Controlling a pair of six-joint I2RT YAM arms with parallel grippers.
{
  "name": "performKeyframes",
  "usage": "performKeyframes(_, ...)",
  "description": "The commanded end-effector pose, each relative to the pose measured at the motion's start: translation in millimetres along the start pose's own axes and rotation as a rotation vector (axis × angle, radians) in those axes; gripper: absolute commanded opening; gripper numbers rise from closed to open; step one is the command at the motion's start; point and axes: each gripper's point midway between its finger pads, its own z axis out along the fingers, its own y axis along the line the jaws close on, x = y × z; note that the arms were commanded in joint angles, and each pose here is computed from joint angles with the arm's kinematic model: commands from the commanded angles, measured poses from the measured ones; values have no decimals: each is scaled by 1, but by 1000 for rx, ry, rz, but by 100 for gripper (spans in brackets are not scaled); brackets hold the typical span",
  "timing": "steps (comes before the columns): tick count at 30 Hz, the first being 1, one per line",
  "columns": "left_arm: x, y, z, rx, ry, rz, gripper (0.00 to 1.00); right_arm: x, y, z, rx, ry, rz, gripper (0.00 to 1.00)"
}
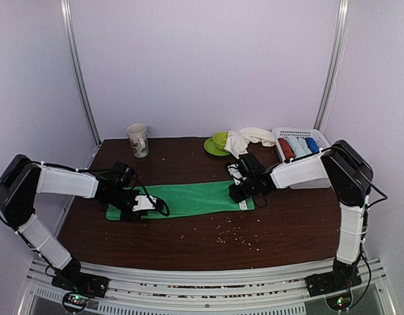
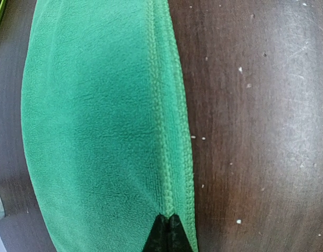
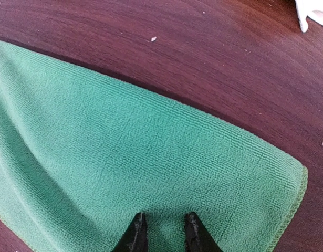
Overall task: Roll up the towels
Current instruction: Adjust the towel at the center of the board.
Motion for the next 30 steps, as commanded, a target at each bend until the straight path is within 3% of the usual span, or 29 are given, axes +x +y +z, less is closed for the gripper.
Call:
performKeyframes(1, -9, -1, -8, 22, -27, 32, 0, 7, -18, 7, 68, 42, 27, 26)
performKeyframes(12, -11, 9, -13, -10, -22, 23, 0, 9, -23, 7, 86, 51, 29, 26)
performKeyframes(30, -14, -7, -16, 66, -43, 13, 0, 3, -25, 5, 95, 48, 33, 26)
